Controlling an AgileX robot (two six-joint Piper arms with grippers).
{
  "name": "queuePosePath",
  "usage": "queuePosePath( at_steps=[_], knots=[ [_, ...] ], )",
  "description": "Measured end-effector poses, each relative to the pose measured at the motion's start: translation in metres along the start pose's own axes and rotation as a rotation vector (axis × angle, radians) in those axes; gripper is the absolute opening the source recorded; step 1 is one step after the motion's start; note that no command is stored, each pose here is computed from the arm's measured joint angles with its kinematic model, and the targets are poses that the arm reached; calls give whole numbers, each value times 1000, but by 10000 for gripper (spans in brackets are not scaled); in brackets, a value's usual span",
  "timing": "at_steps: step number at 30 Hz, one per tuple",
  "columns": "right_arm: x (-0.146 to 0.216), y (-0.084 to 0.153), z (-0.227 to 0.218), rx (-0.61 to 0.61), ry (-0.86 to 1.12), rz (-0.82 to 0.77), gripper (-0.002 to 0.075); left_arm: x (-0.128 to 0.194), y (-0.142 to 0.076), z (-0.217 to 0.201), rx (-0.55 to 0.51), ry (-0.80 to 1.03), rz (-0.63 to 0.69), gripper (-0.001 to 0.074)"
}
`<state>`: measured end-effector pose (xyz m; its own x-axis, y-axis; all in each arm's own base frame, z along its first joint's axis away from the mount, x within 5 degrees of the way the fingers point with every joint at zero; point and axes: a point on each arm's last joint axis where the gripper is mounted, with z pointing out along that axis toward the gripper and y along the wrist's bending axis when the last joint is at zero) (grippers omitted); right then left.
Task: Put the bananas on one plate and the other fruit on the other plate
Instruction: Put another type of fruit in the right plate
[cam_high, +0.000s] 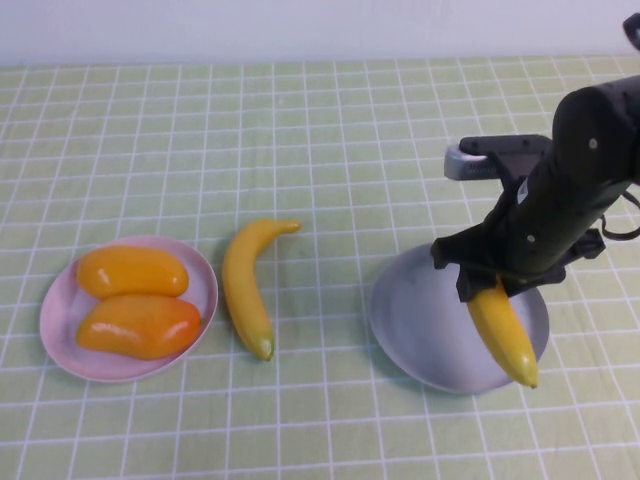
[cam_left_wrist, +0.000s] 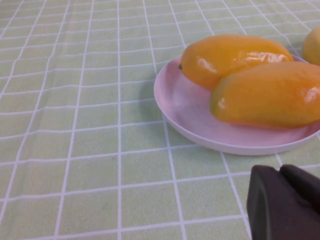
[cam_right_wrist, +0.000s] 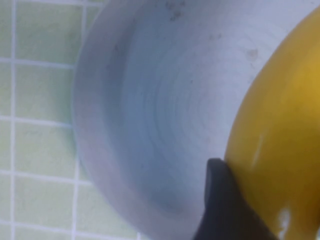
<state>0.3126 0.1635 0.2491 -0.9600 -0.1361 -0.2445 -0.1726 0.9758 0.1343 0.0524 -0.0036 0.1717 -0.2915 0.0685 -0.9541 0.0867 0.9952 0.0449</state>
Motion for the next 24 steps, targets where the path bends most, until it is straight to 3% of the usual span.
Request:
queuePosePath(
  at_steps=[12, 18, 24],
  knots=[
    [-6, -1, 42, 16, 43, 7, 321, 0, 0, 0, 0, 0, 0, 1],
    [-14, 3, 28, 17, 48, 1, 489, 0, 0, 0, 0, 0, 0, 1],
    [-30, 13, -5, -8, 47, 3, 484, 0, 0, 0, 0, 0, 0, 1]
  ],
)
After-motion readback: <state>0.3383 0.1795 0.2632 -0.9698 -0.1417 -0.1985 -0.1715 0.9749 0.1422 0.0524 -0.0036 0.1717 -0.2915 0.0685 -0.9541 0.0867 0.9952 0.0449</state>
